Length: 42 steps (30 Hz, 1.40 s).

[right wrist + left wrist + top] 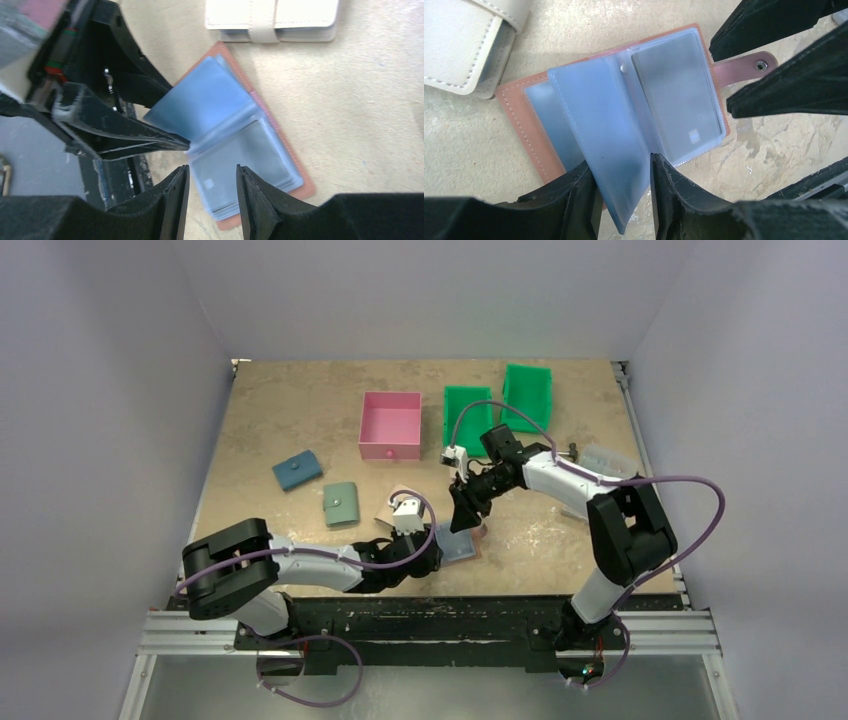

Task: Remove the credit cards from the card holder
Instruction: Remove the credit card from the card holder.

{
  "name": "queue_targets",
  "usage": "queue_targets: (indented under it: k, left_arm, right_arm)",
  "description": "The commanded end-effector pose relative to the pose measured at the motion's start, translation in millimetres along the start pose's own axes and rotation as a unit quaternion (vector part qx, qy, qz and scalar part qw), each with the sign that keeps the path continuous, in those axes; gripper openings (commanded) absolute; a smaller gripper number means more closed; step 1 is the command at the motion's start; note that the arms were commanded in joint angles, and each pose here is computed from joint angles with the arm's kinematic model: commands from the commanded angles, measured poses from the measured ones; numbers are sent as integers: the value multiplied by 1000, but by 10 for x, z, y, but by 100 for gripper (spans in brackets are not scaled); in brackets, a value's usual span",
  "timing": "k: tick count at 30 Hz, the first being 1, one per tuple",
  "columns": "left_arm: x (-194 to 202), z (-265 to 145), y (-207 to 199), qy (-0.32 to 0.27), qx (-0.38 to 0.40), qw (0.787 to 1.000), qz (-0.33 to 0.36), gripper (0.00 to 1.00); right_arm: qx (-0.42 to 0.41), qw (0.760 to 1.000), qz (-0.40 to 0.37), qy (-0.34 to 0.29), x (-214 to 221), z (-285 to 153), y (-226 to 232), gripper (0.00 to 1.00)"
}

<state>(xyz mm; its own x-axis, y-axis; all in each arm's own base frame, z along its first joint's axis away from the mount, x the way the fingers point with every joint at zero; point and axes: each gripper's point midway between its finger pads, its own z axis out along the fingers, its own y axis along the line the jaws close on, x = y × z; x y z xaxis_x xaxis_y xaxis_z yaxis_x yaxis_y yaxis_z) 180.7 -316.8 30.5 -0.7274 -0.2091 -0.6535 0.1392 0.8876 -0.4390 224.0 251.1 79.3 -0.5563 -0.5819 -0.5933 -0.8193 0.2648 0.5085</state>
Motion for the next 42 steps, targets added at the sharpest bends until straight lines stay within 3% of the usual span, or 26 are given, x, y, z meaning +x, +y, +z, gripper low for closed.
queue_targets:
  k: [1,25,42]
  left_arm:
    - [-109,-34,99,-17,-29,999,-12,41]
    - [-70,-10,77,-7,-28,1000,2,43]
    - [-21,11,-22,5,-4,1000,12,48]
  right_arm:
    - [55,998,12,12,56,13,-217,47]
    - [90,994,50,49,272,89,-430,49]
    - [4,997,64,40,255,183,-170,48]
